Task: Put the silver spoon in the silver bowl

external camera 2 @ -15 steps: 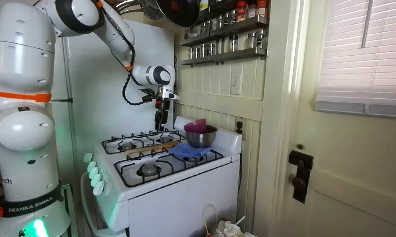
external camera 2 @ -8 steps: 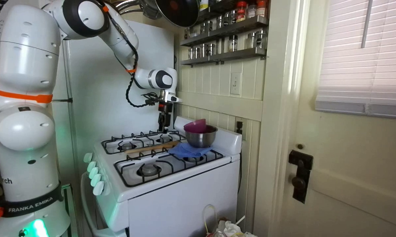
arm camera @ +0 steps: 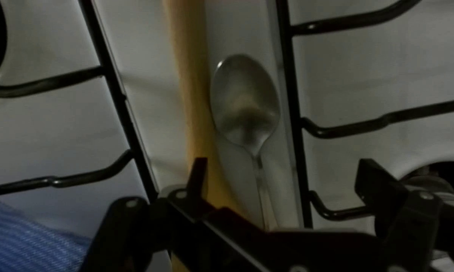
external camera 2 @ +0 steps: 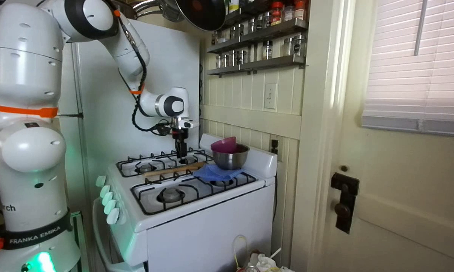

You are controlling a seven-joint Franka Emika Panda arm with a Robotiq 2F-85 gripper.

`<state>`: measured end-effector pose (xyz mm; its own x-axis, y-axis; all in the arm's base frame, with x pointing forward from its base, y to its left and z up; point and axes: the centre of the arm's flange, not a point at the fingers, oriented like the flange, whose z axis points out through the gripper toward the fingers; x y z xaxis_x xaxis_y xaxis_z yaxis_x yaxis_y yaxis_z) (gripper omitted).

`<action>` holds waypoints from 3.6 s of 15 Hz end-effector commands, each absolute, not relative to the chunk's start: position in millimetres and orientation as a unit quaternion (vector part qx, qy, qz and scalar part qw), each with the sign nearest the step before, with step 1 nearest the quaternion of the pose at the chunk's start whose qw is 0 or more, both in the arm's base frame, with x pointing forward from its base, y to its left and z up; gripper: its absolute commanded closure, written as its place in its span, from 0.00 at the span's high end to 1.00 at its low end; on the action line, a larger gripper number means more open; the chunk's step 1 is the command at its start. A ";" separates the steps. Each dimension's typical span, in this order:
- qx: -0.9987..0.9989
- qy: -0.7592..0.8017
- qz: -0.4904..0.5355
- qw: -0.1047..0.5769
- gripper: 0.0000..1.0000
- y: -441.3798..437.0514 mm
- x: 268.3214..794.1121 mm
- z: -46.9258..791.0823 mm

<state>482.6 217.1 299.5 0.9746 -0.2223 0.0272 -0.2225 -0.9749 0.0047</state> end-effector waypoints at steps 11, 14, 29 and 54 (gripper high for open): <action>0.994 -0.074 0.068 0.036 1.00 211.3 487.4 308.2; 0.996 -0.062 0.065 0.029 1.00 213.3 485.9 305.6; 0.998 -0.018 0.052 0.037 0.80 235.8 489.8 297.9; 1.000 0.015 0.008 0.011 0.81 243.2 504.6 270.0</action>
<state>505.4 247.2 272.0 0.9976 0.0492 0.0490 0.0478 -0.9984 0.0307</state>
